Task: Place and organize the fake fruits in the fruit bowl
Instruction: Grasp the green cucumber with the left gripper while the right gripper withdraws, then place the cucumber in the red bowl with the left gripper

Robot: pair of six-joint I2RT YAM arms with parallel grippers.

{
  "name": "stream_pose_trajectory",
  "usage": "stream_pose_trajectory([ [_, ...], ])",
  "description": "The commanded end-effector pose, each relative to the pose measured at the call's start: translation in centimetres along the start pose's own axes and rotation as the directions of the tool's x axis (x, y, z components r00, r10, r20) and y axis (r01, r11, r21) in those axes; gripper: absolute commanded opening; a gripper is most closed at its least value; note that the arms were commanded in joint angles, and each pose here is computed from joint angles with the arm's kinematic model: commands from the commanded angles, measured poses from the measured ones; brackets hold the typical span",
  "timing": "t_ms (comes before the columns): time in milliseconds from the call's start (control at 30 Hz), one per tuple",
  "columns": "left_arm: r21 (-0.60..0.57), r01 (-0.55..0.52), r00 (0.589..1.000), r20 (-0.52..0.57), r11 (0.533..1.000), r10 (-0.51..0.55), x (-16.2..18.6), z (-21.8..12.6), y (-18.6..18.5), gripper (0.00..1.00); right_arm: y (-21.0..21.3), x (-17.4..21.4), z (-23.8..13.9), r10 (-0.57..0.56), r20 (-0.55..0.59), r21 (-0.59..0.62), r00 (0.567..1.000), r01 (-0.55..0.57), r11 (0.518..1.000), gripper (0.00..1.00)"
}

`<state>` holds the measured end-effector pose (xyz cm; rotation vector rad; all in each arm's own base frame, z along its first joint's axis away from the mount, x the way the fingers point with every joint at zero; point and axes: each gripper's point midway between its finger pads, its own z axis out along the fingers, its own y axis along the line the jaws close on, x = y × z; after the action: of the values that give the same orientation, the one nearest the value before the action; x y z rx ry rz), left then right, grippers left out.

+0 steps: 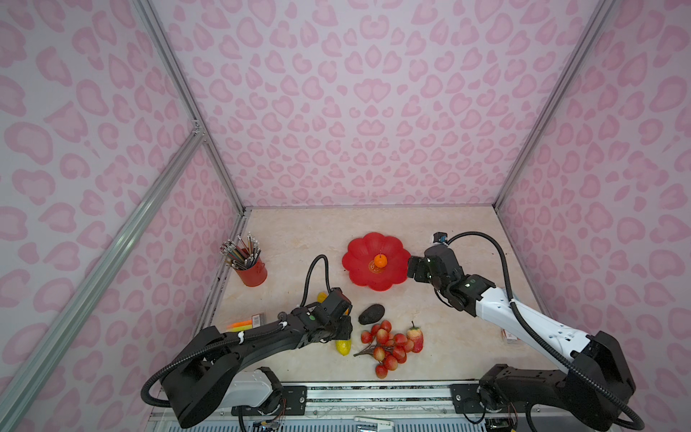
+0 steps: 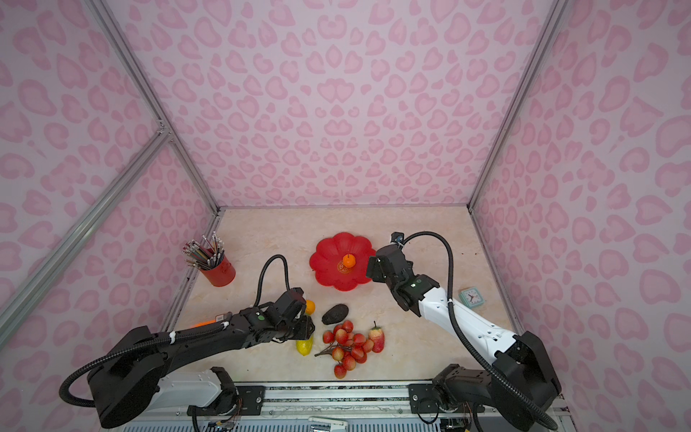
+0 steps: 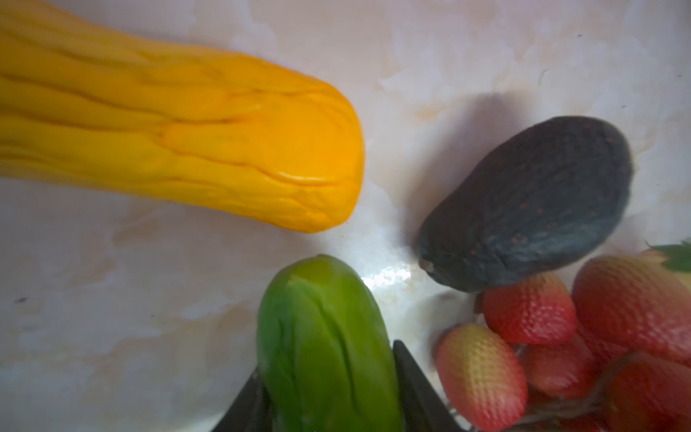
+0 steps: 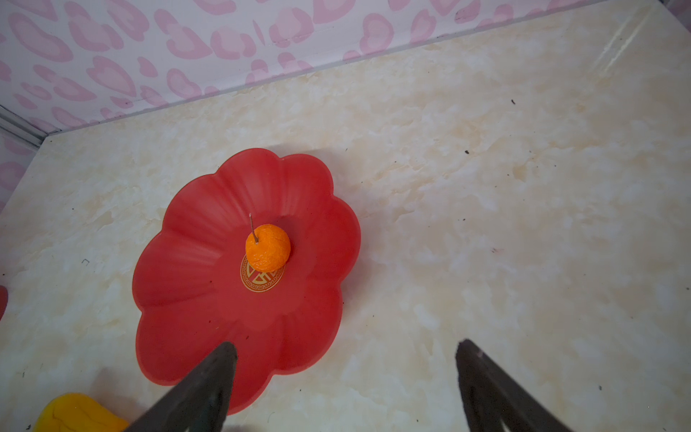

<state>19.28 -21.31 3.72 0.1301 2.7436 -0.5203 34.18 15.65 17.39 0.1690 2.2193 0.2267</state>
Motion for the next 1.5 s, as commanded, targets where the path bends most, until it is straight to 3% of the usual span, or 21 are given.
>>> stream_pose_trajectory([
  [0,0.028,-0.029,0.997,0.066,0.999,0.027,-1.6,-2.0,-1.0,0.43,-0.2,-0.3,0.0,0.025,0.024,0.006,0.999,-0.025,1.0,0.92],
  [167,0.017,-0.136,0.97,0.207,0.991,0.13,-6.2,-6.4,-3.1,0.43,-0.7,-0.3,-0.7,0.039,0.029,0.005,0.999,-0.04,0.999,0.92],
  [333,-0.037,-0.209,0.936,0.282,0.977,0.211,-12.3,-7.5,-4.6,0.43,-1.9,0.2,-2.0,0.065,0.054,-0.001,0.996,-0.065,0.998,0.93],
  [467,-0.052,-0.231,0.928,0.289,0.972,0.236,-17.1,-5.8,-5.5,0.43,-3.7,1.1,-3.4,0.085,0.076,0.019,0.993,-0.087,0.996,0.93],
  [700,-0.063,-0.235,0.953,0.181,0.97,0.243,-22.0,0.8,-6.2,0.42,-6.8,2.4,-6.1,0.12,0.113,0.037,0.986,-0.125,0.991,0.95],
  [1133,-0.083,-0.204,0.976,0.058,0.975,0.209,-22.9,8.2,-5.6,0.44,-9.6,3.1,-7.8,0.176,0.134,0.051,0.975,-0.184,0.982,0.95],
  [1333,-0.093,-0.182,0.983,0.014,0.979,0.184,-22.2,10.0,-4.8,0.45,-9.7,3.0,-7.4,0.175,0.13,0.063,0.976,-0.185,0.981,0.94],
  [1467,-0.07,-0.169,0.985,0.007,0.983,0.17,-22.2,10.4,-5.0,0.53,-9.5,3.2,-7.0,0.16,0.111,0.073,0.981,-0.169,0.983,0.93],
])
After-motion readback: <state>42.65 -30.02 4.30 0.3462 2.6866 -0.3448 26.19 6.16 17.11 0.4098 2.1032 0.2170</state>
